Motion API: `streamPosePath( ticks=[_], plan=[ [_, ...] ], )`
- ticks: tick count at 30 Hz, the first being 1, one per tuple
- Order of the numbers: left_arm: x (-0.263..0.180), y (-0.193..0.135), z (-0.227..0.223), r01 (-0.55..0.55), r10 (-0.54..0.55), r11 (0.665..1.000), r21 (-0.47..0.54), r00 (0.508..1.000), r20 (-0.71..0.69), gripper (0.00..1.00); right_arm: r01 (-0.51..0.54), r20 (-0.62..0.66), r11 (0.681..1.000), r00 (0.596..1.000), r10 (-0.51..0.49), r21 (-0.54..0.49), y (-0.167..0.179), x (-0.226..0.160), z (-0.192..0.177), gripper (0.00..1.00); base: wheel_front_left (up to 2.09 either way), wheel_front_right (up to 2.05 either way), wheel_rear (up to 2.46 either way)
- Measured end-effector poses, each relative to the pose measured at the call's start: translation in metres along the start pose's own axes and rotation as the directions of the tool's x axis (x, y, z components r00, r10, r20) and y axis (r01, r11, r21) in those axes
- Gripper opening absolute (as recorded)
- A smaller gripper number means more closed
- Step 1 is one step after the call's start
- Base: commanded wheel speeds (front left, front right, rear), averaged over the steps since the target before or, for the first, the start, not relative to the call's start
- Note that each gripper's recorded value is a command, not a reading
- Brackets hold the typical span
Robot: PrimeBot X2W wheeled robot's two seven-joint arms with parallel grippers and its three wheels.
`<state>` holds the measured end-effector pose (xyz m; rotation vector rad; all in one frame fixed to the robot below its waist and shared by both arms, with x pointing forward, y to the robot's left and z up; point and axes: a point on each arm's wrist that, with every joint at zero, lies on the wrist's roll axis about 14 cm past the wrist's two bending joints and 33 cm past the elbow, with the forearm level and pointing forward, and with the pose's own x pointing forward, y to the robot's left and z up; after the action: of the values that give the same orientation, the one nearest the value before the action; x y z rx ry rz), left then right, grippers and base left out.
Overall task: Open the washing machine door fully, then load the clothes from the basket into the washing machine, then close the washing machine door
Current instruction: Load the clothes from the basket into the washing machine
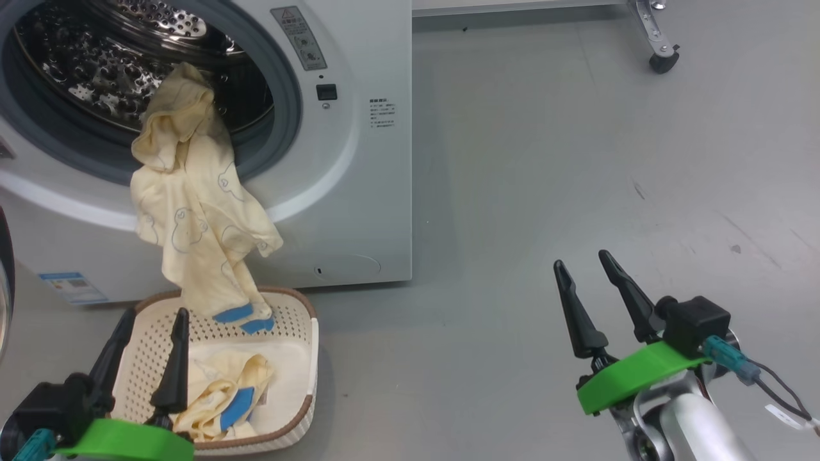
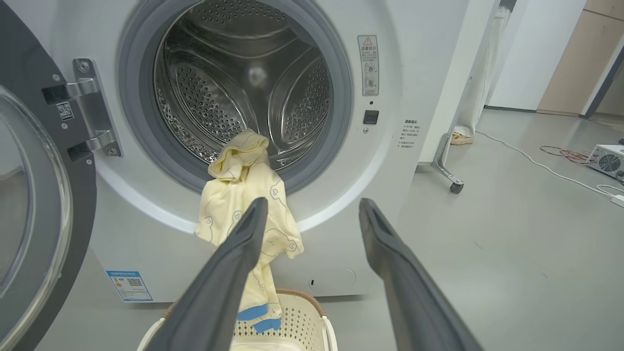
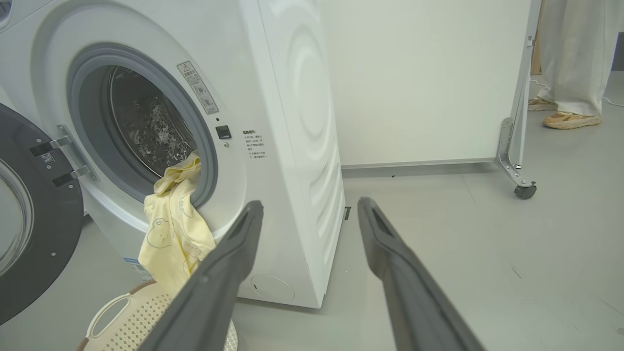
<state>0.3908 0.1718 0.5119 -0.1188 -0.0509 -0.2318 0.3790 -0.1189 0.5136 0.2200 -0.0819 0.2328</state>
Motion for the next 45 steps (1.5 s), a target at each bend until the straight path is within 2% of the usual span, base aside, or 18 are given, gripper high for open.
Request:
streamPosePath(
  ticks=[31,45],
  plan=[
    [0.001,0.001,-0.007,-0.013,0.013,1.000,-0.016,1.000,-0.009,1.00,0.003,-0.023,1.000,1.000,-0.003,0.005,-0.001,-0.001,-0.008,1.00,0.00,0.00,0.00],
    [0.010,0.011,-0.033,-0.031,0.029,0.999,-0.030,0.996,-0.080,1.00,0.013,-0.068,1.000,0.998,-0.012,0.015,-0.006,0.006,-0.025,1.00,0.00,0.00,0.00]
  ],
)
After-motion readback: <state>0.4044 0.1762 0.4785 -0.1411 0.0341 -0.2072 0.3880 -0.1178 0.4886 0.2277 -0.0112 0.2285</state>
